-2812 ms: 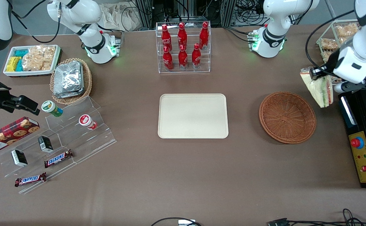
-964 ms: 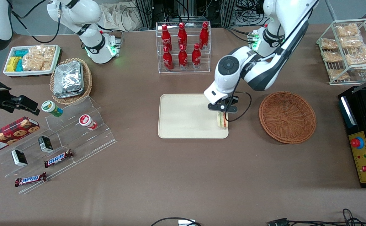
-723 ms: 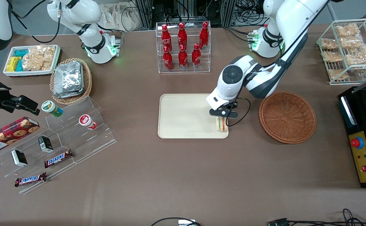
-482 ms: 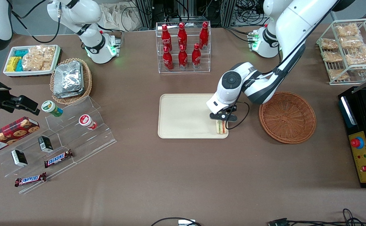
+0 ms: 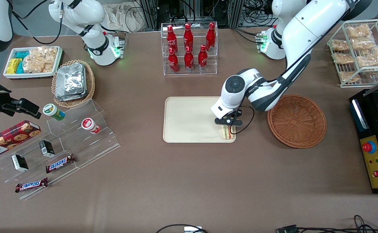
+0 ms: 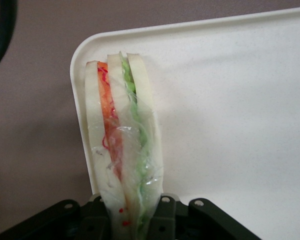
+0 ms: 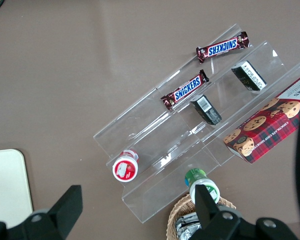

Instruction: Place sandwich from basket to tray

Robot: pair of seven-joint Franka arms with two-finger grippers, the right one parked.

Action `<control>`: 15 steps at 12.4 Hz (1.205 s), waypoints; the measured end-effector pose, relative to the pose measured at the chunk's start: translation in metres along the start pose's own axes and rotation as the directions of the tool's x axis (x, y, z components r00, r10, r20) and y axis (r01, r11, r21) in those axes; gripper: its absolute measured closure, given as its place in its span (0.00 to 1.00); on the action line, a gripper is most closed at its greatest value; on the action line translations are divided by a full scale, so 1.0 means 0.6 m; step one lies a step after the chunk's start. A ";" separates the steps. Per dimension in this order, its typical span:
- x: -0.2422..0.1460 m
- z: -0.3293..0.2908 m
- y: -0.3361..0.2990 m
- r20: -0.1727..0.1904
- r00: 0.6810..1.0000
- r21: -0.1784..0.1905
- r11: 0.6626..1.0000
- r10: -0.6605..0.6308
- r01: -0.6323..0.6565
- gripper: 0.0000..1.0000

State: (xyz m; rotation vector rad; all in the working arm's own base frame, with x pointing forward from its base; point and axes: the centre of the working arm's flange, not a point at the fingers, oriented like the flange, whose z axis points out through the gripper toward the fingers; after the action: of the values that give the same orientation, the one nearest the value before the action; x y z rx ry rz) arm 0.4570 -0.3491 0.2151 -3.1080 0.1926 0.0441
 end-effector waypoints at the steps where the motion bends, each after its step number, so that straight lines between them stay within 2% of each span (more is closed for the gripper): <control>1: 0.000 0.000 0.000 -0.001 1.000 0.000 1.000 -0.006 0.006 0.70; 4: 0.002 0.001 -0.005 0.005 1.000 0.014 1.000 -0.017 0.017 0.37; 7: 0.022 -0.033 -0.030 0.016 0.998 0.084 0.995 -0.062 0.061 0.04; 8: 0.032 -0.064 -0.039 0.025 0.994 0.099 0.990 -0.105 0.102 0.00; 11: 0.057 -0.219 -0.070 0.092 0.982 0.140 0.979 -0.162 0.148 0.00; 12: 0.065 -0.281 -0.094 0.103 0.978 0.148 0.976 -0.179 0.163 0.00; 15: 0.080 -0.420 -0.229 0.096 0.969 0.153 0.965 -0.230 0.213 0.00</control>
State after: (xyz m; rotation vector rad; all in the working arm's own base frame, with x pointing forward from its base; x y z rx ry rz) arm 0.5281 -0.2258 0.4691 -2.9524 -0.1495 0.1925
